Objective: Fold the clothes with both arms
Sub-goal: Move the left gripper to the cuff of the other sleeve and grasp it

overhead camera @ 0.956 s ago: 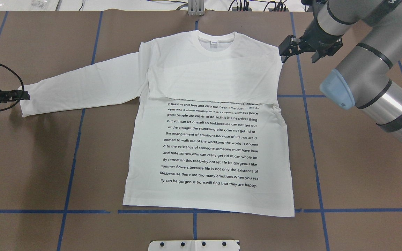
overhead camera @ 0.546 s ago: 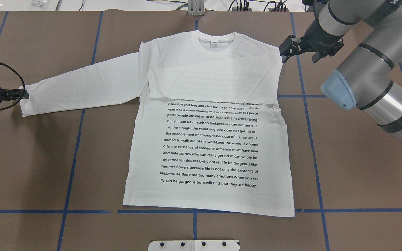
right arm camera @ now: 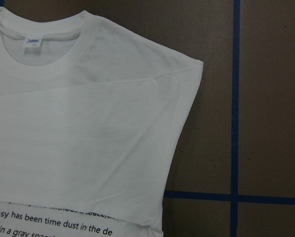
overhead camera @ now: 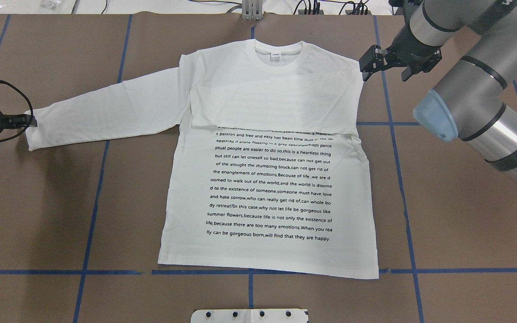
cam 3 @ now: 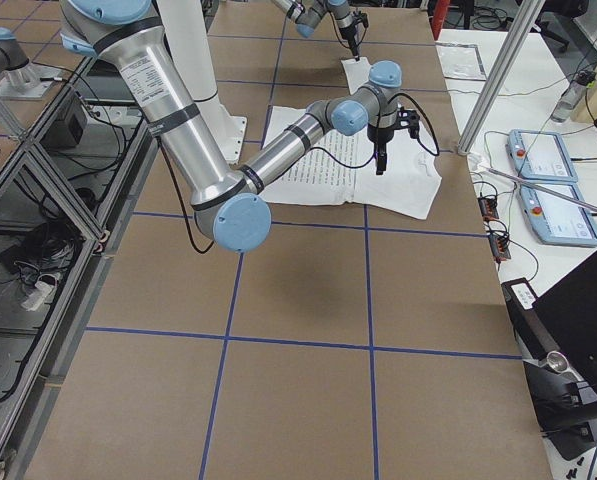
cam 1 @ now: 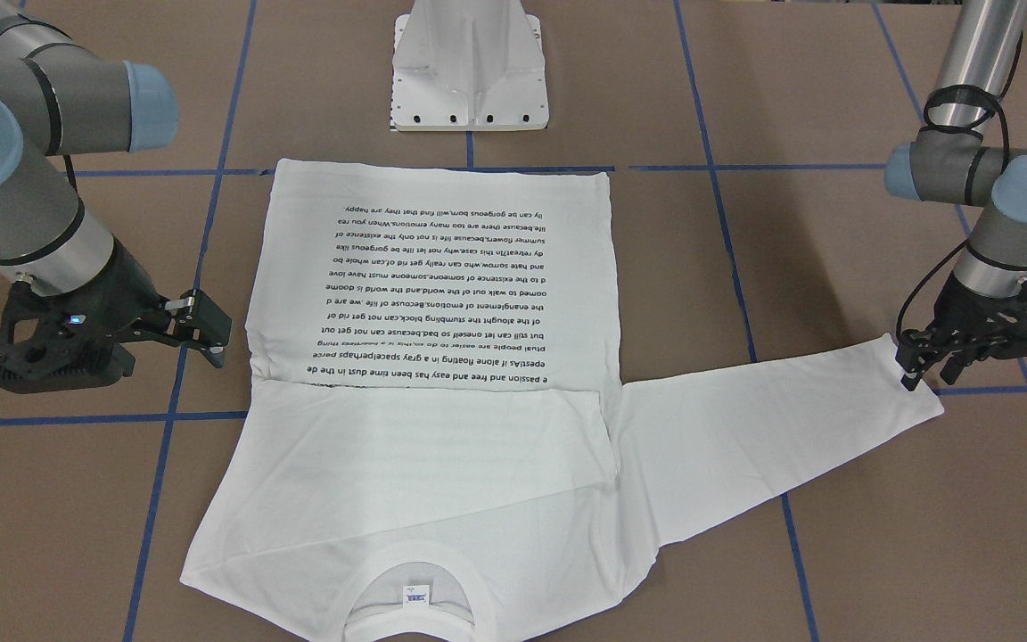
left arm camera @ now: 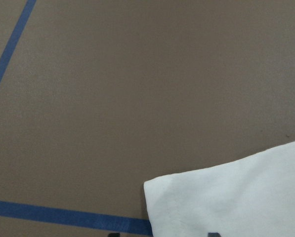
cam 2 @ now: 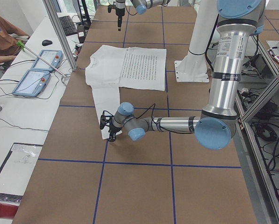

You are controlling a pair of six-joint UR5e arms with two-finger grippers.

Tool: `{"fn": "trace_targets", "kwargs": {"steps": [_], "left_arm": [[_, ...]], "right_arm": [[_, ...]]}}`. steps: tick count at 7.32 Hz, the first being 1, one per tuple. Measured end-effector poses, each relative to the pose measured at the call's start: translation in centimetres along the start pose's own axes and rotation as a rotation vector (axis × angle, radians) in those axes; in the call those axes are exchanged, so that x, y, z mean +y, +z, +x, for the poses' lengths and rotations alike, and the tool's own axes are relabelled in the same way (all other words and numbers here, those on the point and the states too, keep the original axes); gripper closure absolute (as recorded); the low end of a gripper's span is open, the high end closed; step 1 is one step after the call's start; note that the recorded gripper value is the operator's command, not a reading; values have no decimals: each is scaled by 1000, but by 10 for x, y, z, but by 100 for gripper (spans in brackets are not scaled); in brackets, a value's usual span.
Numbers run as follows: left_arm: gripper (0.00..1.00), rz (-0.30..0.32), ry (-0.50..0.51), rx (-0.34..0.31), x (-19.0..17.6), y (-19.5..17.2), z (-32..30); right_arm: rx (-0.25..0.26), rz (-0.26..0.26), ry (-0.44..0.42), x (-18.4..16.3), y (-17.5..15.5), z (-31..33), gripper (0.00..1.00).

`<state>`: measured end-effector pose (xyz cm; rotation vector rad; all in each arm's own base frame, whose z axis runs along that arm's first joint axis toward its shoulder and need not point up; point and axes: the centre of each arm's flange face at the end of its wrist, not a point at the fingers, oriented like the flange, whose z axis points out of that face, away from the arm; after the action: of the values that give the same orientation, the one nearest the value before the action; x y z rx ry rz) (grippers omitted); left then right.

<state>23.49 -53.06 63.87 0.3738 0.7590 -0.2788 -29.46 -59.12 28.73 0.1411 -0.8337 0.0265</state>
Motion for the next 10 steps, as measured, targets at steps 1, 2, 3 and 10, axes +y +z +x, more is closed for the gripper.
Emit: {"fn": "trace_targets", "kwargs": {"steps": [1, 2, 3, 10], "left_arm": [[33, 1, 1, 1, 0, 0, 1], [33, 0, 2, 2, 0, 0, 2], [33, 1, 2, 2, 0, 0, 2], [75, -12, 10, 5, 7, 3, 8]], "right_arm": [[0, 0, 1, 0, 0, 0, 0], [0, 0, 2, 0, 0, 0, 0], [0, 0, 2, 0, 0, 0, 0], [-2, 4, 9, 1, -2, -1, 0]]}}
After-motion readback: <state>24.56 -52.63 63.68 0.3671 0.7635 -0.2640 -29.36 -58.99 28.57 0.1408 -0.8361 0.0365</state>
